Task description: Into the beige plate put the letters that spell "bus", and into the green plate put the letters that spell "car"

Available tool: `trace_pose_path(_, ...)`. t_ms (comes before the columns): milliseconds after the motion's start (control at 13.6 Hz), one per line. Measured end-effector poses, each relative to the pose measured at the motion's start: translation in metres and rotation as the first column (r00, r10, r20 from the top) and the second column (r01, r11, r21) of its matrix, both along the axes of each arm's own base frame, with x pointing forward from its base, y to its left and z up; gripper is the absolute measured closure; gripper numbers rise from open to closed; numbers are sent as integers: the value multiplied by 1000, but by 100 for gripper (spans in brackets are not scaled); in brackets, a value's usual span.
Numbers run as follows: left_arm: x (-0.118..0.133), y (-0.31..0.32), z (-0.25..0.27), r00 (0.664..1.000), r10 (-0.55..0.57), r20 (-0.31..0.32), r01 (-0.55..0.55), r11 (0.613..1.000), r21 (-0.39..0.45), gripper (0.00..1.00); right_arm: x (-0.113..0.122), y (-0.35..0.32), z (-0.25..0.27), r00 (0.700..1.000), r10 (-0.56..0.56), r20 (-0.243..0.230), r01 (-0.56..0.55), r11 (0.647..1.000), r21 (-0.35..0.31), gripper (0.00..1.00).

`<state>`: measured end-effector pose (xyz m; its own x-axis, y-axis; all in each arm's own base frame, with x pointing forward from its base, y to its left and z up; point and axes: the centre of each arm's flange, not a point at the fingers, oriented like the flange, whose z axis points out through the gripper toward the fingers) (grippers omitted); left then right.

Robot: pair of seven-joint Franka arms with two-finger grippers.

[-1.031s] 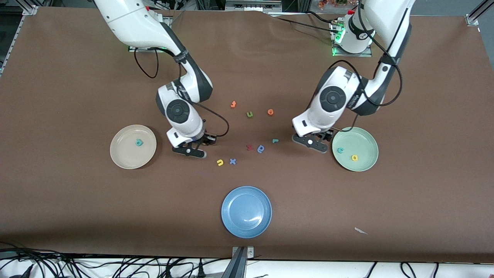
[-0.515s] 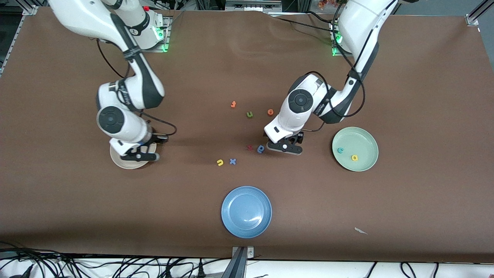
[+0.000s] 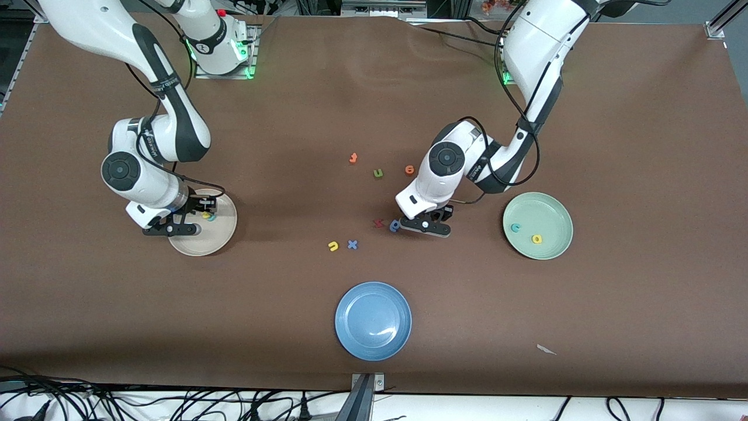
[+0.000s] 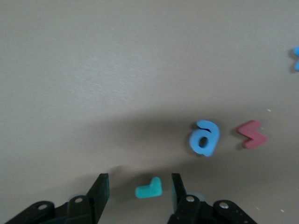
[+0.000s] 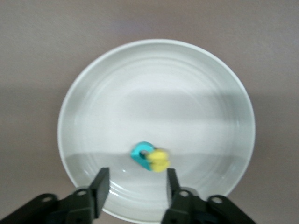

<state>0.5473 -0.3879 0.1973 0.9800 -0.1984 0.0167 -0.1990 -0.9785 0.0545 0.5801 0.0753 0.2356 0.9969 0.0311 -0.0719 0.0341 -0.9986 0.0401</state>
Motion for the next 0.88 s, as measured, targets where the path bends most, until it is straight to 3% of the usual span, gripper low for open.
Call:
trace_pose_path(221, -15, -9, -12, 999, -31, -22, 32, 999, 15, 39, 5, 64, 15, 997, -63, 42, 61, 998, 30, 5)
trace_pose_path(294, -17, -10, -15, 999, -36, -26, 36, 999, 18, 38, 6, 88, 18, 996, -74, 49, 72, 996, 49, 0)
trace_pose_path(663, -17, -7, -22, 997, -72, -11, 73, 996, 49, 41, 27, 196, 11, 997, -12, 82, 4, 995, 99, 0)
trace_pose_path(736, -17, -7, -23, 997, -72, -13, 73, 996, 51, 50, 30, 216, 4, 996, 9, 84, -18, 995, 100, 0)
trace_pose_path(883, -18, -7, -25, 997, -76, -13, 76, 996, 53, 55, 35, 251, -12, 996, 44, 82, -52, 994, 93, 0)
